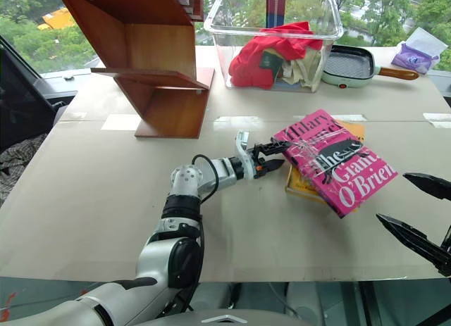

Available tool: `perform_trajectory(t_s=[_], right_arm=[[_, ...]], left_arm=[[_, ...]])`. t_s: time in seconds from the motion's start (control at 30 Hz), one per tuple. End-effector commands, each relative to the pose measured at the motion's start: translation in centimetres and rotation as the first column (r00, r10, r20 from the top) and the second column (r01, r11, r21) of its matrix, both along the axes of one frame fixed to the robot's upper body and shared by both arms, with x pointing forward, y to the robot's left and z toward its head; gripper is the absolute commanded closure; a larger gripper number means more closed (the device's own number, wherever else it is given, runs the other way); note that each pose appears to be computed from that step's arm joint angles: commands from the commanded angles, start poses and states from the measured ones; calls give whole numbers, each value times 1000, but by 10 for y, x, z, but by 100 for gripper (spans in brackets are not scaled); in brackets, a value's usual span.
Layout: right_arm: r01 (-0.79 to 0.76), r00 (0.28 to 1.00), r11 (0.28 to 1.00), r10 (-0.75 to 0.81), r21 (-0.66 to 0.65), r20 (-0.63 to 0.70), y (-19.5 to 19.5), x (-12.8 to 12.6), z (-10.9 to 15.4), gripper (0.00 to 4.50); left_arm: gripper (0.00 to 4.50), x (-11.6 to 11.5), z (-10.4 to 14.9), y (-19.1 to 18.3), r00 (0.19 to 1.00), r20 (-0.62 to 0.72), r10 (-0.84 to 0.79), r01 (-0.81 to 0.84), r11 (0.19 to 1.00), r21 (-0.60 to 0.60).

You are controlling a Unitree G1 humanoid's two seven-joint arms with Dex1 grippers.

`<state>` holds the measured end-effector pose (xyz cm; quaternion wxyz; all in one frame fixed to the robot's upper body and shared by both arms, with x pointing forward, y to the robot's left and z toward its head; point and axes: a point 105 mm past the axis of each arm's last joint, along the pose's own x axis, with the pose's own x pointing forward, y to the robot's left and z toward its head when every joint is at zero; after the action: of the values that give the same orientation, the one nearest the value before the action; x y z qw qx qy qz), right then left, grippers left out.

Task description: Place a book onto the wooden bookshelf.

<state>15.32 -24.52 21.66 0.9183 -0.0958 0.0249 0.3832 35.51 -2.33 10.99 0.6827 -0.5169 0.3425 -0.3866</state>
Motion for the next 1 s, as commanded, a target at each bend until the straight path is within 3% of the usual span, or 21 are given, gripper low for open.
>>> perform_trajectory(t_s=[0.03, 0.6, 0.67, 0.77, 0.9, 1.0], right_arm=[[5, 999, 1000, -4, -17, 33, 3, -3, 7, 9], [53, 998, 998, -51, -30, 48, 8, -12, 8, 9], [56, 997, 998, -55, -31, 49, 9, -12, 7, 0], [61, 997, 998, -60, -32, 50, 10, -12, 7, 0], [60, 997, 998, -58, -31, 47, 12, -12, 5, 0], [54, 997, 998, -53, -26, 49, 14, -10, 4, 0]], left_arm=[[42, -14, 29, -53, 994, 37, -104, 107, 987, -118], [42, -22, 26, -77, 982, 41, -185, 189, 975, -115], [95, -21, 25, -79, 983, 52, -174, 179, 977, -112], [218, -18, 24, -80, 987, 57, -153, 158, 981, -108], [427, -14, 19, -70, 988, 73, -134, 140, 986, -91], [447, -7, 21, -49, 988, 118, -102, 112, 991, -77]])
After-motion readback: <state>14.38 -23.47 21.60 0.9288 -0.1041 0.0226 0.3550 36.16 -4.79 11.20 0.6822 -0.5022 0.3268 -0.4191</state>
